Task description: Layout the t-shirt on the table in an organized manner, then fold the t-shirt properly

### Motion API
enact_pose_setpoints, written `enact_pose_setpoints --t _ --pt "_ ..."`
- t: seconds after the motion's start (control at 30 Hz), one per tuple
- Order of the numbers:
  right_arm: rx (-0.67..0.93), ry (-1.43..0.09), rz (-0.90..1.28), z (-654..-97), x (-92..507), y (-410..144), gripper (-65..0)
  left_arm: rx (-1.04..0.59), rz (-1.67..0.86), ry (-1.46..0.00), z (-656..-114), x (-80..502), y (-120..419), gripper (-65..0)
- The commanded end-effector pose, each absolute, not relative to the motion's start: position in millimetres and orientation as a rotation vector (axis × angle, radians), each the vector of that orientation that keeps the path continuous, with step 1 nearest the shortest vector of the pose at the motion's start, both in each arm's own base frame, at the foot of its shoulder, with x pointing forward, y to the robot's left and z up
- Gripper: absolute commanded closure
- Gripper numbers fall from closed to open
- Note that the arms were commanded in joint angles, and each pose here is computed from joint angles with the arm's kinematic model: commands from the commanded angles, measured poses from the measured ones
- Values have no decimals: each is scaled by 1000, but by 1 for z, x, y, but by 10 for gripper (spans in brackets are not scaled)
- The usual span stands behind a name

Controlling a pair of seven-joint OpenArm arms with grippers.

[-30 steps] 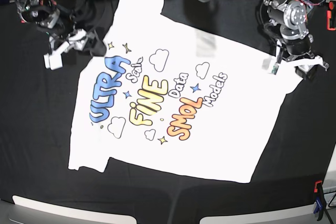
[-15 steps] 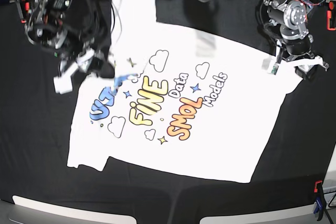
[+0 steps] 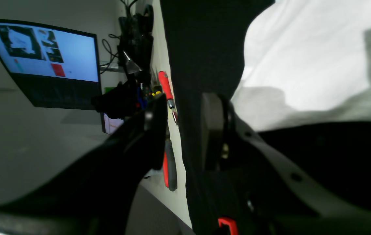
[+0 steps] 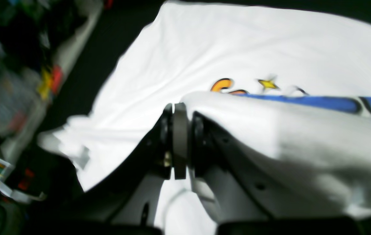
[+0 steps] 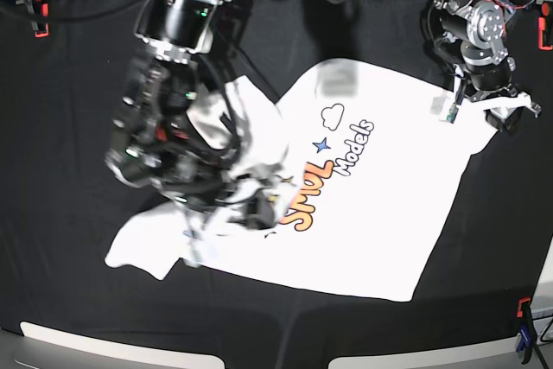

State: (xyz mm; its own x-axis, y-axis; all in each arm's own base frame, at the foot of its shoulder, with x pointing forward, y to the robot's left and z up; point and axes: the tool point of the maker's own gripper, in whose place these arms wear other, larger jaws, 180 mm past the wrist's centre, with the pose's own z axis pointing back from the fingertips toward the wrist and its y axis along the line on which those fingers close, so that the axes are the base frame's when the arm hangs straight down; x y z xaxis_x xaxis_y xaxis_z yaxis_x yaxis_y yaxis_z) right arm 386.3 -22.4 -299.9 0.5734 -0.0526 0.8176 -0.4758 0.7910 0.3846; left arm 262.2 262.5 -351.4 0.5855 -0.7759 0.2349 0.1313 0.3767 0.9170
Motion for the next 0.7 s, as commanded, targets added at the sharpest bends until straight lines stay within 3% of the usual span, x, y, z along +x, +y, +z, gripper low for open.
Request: enact_pose_setpoints --t 0.0,0.13,0.27,0.3,0.37,0.43,0.67 --pt "632 -994 305 -282 395 -8 0 1057 -635 -809 -336 270 264 -166" --pt "496 -942 446 -301 393 29 0 1056 -637 -812 -335 271 264 -166" --pt "473 -916 543 -309 385 58 0 1056 -637 -811 -335 271 264 -166" --pt "477 -914 563 -309 383 63 -57 1056 -637 -811 -335 271 264 -166" --pt "482 -911 594 -308 379 72 -241 1056 -638 -813 -335 271 263 -166" --pt "485 -913 613 -307 378 77 -352 1078 -653 -829 -331 273 262 -166" --pt "416 -821 669 -307 378 65 -369 1173 -702 -882 -313 279 259 -166"
